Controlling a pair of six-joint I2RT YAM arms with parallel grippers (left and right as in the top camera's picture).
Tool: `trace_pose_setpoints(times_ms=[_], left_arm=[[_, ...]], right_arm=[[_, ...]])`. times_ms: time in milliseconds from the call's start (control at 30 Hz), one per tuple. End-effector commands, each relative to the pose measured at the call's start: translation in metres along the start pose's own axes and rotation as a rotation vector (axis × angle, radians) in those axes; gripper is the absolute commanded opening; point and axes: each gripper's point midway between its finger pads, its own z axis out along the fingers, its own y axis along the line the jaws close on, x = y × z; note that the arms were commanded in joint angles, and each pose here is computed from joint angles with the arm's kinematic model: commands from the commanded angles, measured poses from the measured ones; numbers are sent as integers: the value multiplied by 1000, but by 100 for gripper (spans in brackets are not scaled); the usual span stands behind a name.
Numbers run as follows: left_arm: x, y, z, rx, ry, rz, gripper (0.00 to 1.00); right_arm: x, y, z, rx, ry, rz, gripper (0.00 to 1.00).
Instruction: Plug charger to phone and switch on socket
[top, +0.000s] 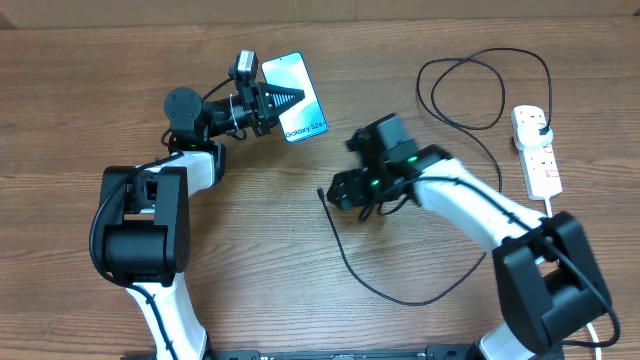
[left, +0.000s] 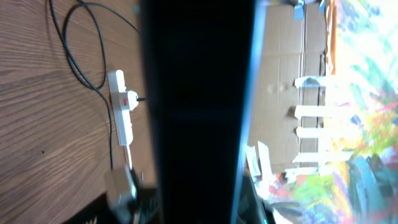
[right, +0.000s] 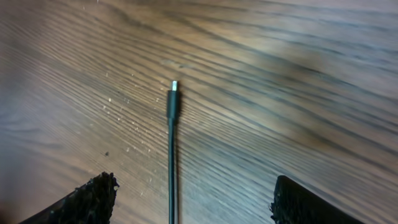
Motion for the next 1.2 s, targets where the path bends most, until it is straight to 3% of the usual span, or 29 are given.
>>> trace_pose_setpoints(times_ms=[0,267,433,500,733,833,967,1167], left_arm=[[-14,-9,-6,7,-49,44,4],[-23,-4,-20,-9,-82,43,4],[-27,-5,-25,-10,-94,44,4],[-27,-5,-25,-10,-94,44,4],[-27,-5,-25,-10,-94,44,4],[-27,-5,-25,-10,-94,44,4],[-26,-5,-25,-11,-93,44,4],[-26,-4,-25,-11,-90,44,4]], right_arm=[[-5,-3,6,186,-55,-96,80],[-13,25,13,316,-135,-366,84],[-16,27,20,336,-146,-407,90],[-15,26,25,338,-137,-431,100],[-14,22,39,343,-116,-483,100],[-13,20,44,344,-111,-483,95],[-13,17,52,345,-107,-482,74],[-4,9,66,356,-68,-479,68]])
